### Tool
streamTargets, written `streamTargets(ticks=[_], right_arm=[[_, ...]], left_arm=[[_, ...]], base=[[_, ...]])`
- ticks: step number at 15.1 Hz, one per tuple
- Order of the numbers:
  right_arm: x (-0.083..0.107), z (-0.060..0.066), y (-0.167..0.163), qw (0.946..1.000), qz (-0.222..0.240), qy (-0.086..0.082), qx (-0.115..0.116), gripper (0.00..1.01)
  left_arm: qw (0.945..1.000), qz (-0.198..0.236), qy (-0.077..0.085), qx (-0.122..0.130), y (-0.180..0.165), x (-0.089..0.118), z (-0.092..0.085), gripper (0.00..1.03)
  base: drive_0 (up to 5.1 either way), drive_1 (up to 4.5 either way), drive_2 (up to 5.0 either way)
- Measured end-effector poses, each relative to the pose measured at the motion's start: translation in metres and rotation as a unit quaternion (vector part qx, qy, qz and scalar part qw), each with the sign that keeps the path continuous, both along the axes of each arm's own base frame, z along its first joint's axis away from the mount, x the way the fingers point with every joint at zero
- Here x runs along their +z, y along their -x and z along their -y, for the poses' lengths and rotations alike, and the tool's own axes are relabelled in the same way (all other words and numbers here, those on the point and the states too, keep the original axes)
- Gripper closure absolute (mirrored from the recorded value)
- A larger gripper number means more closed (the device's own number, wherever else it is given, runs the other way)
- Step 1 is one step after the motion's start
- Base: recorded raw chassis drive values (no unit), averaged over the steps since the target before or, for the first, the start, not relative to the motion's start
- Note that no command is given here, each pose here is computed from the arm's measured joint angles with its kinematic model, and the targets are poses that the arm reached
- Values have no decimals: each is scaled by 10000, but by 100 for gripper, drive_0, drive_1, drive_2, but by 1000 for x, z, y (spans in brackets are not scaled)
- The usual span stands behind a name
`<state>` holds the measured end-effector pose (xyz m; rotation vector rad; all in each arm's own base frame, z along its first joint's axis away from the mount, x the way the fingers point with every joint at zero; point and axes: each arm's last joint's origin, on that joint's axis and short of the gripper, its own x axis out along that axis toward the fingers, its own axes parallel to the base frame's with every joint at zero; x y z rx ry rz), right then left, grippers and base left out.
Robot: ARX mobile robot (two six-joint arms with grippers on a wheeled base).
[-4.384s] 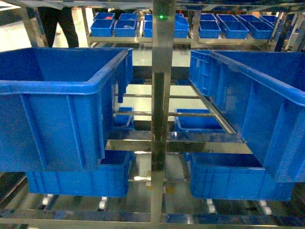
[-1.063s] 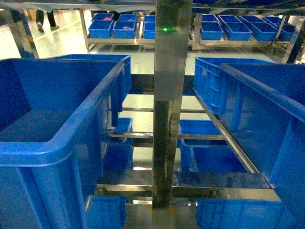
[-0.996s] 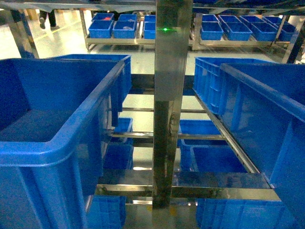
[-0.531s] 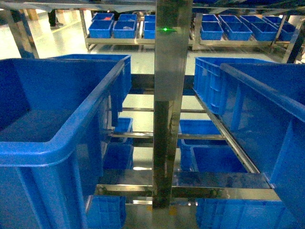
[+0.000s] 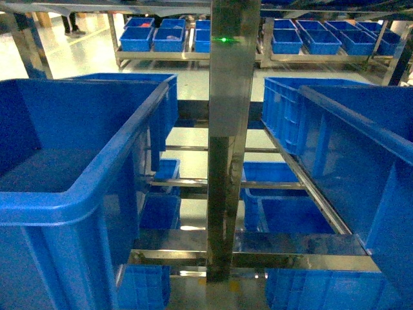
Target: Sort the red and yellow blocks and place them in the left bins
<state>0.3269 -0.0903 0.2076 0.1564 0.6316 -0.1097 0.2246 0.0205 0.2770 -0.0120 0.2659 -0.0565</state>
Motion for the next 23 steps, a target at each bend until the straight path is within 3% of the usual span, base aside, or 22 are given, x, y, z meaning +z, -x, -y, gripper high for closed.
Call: streamTargets(ticks=[2,8,9,12,15,18,21,23], right_arm=[[-6,-2,1,9997,-207,-9,90,73],[-24,-3,13,9986,-461,243,61,73],[-22,-4,12,9990,-364,253,92,67],[-9,-13,6,9984,279,437,237,34],[-12,-15,4,9983,253,394,340,1],[-7,-24,5,9977,310,360,487,3],[22,-44,17,9943,632,202,838,3],[36,-52,29,9934,677,51,930,3]], left_arm=[[10000,4,0,0,0,0,0,77],[10000,0,0,0,0,0,0,77],[10000,4,0,0,0,0,0,77],[10000,6,0,-2,0,0,0,77],[10000,4,0,0,0,0,0,77],[10000,2,0,0,0,0,0,77],[10000,-4,0,0,0,0,0,77],[10000,2,0,0,0,0,0,77]], base=[[0,0,0],[0,0,0],[0,0,0],[0,0,0],[0,0,0],[0,0,0],[0,0,0],[0,0,0]])
